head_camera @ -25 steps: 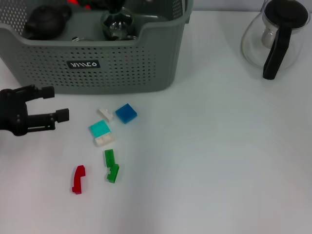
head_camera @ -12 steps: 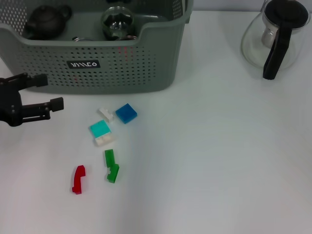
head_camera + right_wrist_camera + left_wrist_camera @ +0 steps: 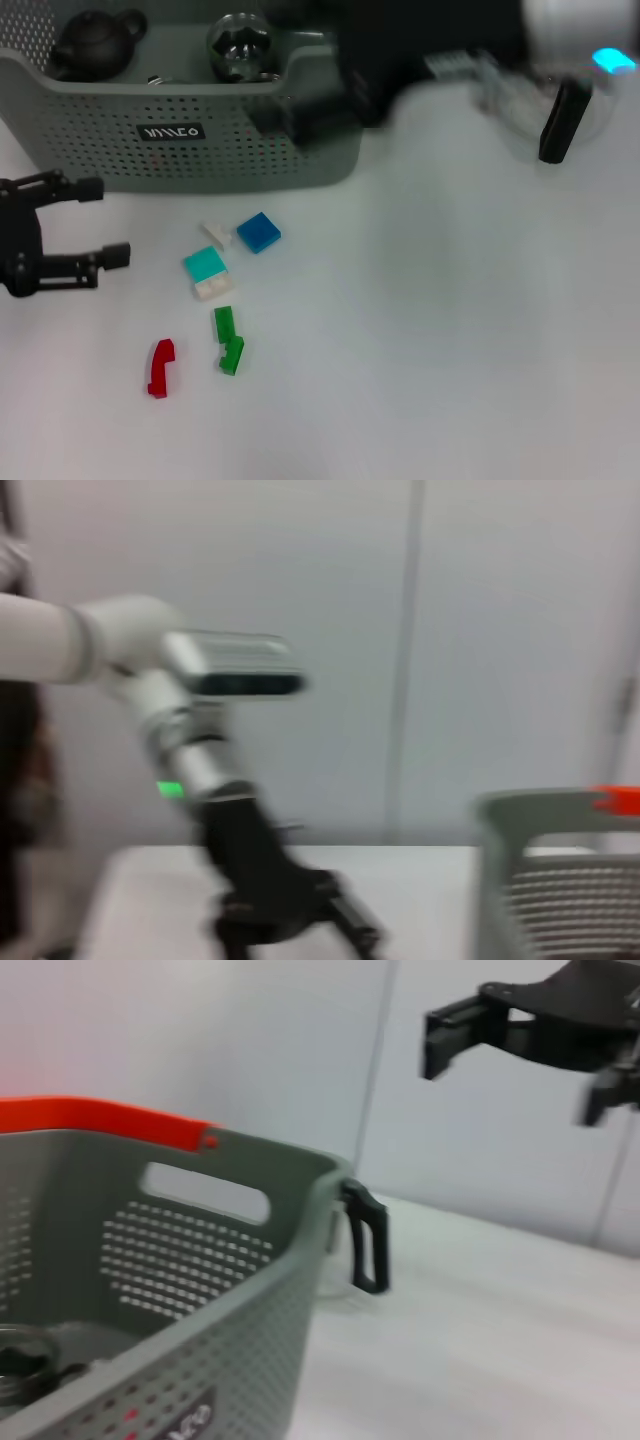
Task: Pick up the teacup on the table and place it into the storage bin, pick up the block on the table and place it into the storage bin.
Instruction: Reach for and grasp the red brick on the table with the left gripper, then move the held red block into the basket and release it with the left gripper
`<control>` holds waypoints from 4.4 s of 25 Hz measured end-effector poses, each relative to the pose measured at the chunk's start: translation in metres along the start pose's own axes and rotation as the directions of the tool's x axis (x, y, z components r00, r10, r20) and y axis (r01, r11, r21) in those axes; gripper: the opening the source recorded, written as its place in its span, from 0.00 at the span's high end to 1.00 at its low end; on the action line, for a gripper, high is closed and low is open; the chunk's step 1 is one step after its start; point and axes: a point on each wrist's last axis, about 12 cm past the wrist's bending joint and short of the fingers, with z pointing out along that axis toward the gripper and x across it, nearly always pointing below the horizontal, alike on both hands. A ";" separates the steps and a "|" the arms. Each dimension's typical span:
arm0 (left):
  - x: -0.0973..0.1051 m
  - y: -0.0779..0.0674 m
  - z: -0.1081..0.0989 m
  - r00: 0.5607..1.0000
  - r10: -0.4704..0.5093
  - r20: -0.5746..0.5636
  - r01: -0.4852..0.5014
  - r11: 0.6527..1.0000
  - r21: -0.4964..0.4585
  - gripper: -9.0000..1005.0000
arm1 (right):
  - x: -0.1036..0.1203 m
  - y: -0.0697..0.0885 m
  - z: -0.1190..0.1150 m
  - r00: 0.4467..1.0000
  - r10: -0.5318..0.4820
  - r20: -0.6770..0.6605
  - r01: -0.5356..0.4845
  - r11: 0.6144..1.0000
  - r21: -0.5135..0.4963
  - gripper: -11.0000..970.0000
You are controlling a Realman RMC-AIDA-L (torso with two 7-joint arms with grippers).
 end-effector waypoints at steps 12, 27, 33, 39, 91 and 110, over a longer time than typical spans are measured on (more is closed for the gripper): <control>-0.022 -0.008 0.042 0.943 0.170 -0.286 -0.111 0.971 0.213 0.13 | 0.089 0.027 -0.024 0.947 0.320 0.009 -0.312 0.929 -0.199 0.03; -0.057 -0.021 0.090 0.753 0.270 -0.600 -0.089 0.946 0.313 0.13 | 0.101 0.015 -0.025 0.919 0.388 0.067 -0.375 0.914 -0.158 0.03; -0.063 -0.022 0.107 0.661 0.299 -0.688 -0.098 0.944 0.316 0.13 | 0.103 0.013 -0.015 0.922 0.379 0.072 -0.366 0.918 -0.153 0.03; -0.068 -0.024 0.113 0.591 0.326 -0.738 -0.136 0.942 0.308 0.13 | 0.105 0.012 -0.013 0.923 0.375 0.082 -0.362 0.922 -0.137 0.03; -0.045 -0.040 0.139 0.504 0.385 -0.773 -0.182 0.922 0.341 0.13 | 0.107 0.006 -0.008 0.927 0.363 0.091 -0.355 0.930 -0.094 0.03; -0.078 -0.039 0.117 0.650 0.362 -0.668 -0.164 0.925 0.341 0.35 | 0.109 0.006 -0.012 0.925 0.367 0.095 -0.360 0.929 -0.084 0.03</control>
